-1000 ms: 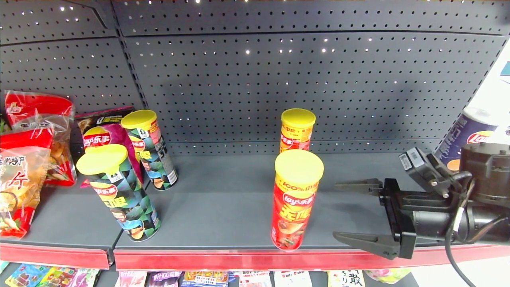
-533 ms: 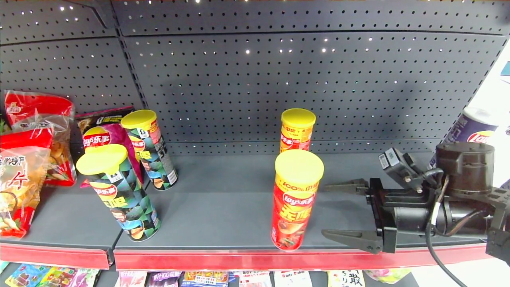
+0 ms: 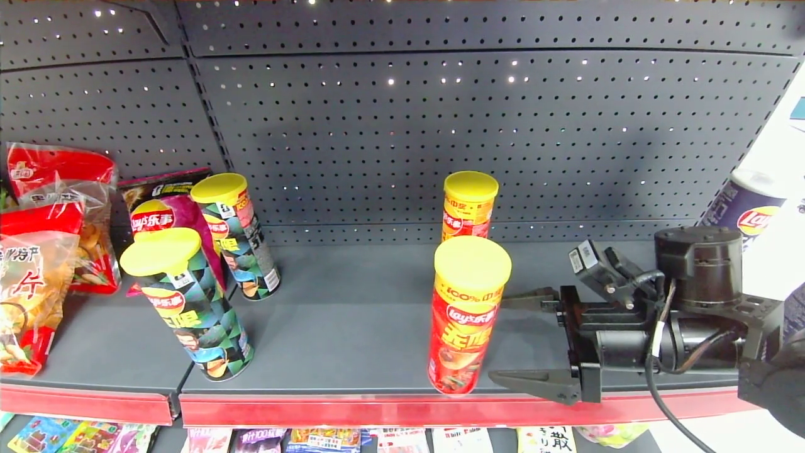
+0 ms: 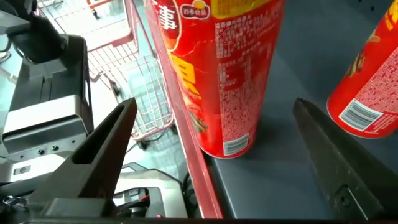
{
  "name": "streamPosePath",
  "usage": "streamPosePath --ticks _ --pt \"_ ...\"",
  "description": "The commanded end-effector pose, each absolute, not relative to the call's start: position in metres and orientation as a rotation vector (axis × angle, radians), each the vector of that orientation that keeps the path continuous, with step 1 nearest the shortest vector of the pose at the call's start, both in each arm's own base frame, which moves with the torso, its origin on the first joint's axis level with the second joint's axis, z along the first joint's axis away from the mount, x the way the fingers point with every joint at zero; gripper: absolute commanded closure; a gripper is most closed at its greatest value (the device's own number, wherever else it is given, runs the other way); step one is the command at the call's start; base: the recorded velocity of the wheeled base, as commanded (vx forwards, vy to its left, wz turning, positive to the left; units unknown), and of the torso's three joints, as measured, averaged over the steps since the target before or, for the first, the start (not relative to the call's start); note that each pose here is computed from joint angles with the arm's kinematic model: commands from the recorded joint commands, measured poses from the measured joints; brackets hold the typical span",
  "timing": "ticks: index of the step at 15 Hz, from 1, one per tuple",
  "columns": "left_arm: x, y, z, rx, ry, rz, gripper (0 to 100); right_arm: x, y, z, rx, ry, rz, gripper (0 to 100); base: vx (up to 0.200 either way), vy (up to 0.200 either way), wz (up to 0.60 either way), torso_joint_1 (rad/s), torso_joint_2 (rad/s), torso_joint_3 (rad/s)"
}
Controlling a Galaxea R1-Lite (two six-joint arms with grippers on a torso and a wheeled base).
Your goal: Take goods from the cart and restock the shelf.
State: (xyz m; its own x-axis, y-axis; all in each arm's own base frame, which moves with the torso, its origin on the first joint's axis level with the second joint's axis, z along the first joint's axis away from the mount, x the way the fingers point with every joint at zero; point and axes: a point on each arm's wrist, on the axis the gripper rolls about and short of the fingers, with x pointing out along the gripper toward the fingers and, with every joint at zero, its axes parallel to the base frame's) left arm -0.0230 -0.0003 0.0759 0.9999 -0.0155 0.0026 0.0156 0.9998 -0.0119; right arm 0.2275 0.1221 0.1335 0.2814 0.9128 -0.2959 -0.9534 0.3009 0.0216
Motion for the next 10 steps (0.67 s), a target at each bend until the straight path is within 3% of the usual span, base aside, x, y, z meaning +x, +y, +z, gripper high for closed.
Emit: streamPosePath --ticks 1,10 --pt "-0.023 0.000 0.076 -0.012 -0.001 -0.015 0 0.233 0.125 0.130 -0.175 0.287 1.250 0 0.000 0.000 0.00 0.000 0.00 0.000" --pt "-0.023 0.000 0.076 -0.012 -0.001 -0.015 0 0.239 0.151 0.124 -0.196 0.299 1.291 0 0.000 0.000 0.00 0.000 0.00 0.000"
